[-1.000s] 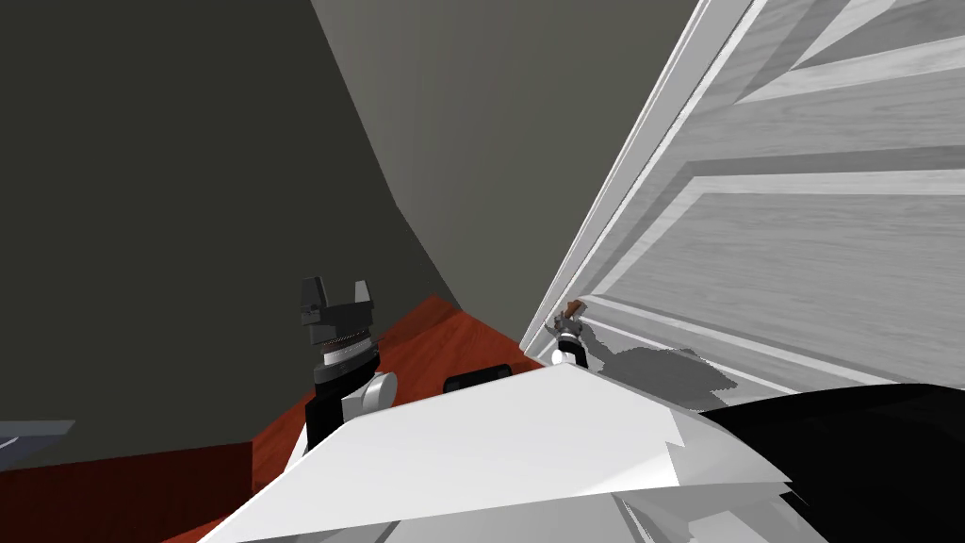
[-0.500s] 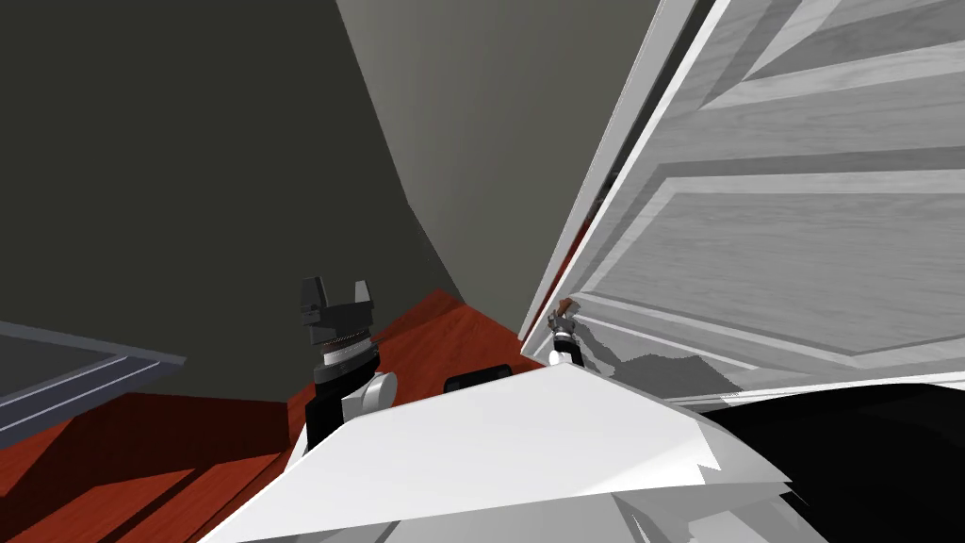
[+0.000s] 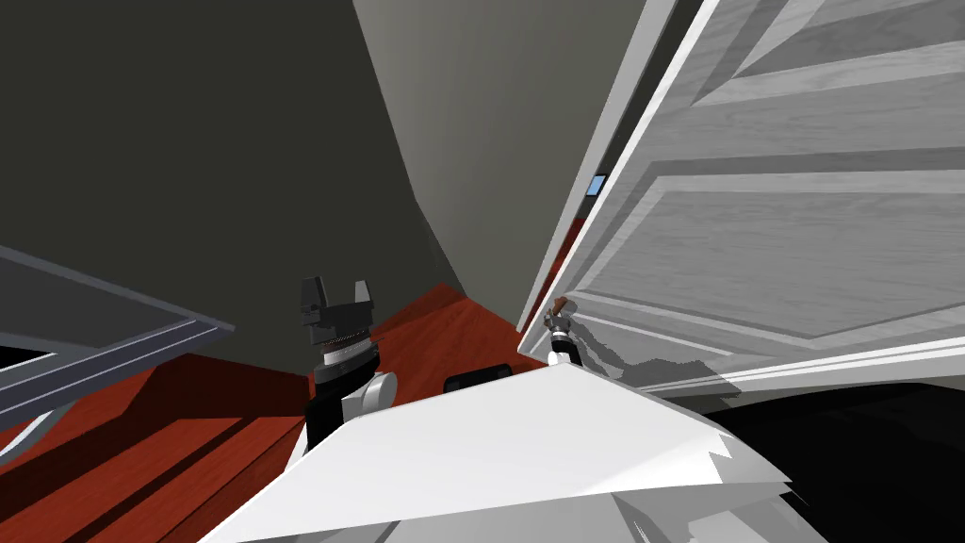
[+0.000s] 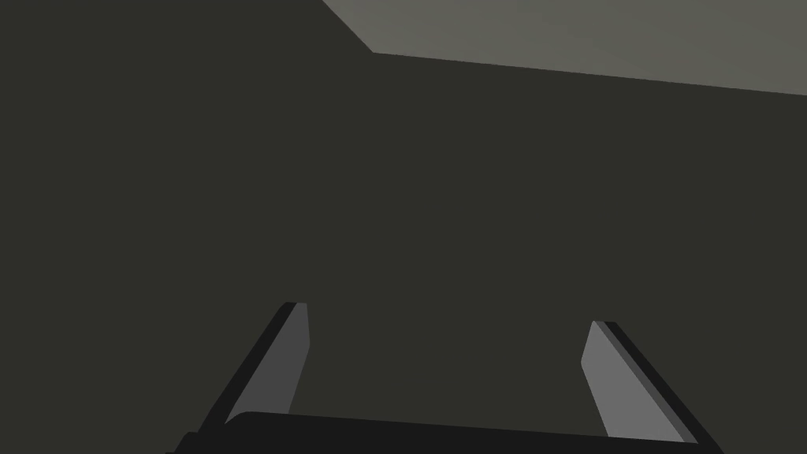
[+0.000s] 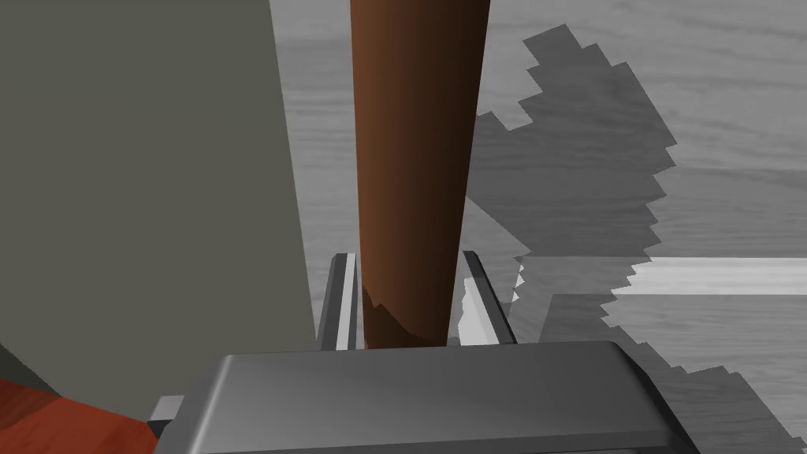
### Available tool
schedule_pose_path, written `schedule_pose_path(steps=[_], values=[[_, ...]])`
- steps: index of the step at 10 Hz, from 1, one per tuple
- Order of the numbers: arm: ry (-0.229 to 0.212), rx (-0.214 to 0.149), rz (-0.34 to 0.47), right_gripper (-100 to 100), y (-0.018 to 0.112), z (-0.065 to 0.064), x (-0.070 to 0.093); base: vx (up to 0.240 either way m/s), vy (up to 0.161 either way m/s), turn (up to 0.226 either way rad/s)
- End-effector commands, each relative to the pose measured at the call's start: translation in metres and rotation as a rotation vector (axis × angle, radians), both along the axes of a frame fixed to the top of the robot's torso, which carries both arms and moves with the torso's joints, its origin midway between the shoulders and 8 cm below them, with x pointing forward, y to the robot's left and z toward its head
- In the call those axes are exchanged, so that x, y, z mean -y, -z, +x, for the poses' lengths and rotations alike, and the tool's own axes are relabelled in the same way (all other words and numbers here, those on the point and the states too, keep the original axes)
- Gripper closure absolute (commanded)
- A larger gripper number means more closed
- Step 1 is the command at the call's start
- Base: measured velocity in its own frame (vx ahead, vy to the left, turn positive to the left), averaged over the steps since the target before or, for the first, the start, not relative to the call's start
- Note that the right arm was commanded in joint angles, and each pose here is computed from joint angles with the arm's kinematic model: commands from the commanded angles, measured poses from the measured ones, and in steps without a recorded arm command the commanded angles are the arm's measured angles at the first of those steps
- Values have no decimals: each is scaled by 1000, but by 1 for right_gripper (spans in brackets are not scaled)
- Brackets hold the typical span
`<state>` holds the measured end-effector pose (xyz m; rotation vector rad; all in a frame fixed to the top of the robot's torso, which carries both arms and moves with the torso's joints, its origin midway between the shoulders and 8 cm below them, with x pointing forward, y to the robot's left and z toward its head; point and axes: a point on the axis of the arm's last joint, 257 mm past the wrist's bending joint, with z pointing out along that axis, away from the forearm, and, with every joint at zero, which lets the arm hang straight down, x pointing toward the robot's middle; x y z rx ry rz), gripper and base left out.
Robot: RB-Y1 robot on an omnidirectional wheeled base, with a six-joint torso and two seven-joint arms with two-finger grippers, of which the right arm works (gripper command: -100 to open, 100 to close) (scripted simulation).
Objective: Pull the door open
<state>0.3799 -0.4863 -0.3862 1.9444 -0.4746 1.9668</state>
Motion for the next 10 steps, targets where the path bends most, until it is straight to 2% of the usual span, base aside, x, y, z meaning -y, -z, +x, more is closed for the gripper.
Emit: schedule_pose_path(steps=[1,4,5,10], values=[[-30,-10,2,100,5,0,-8,-245,19,62],[-87,-11,2,100,5,4,-25,-240,29,46],[-76,-6,0,100,3,3,-21,-111,22,12],[-180,-10,-1,100,4,4,-50,-202,-30,63]])
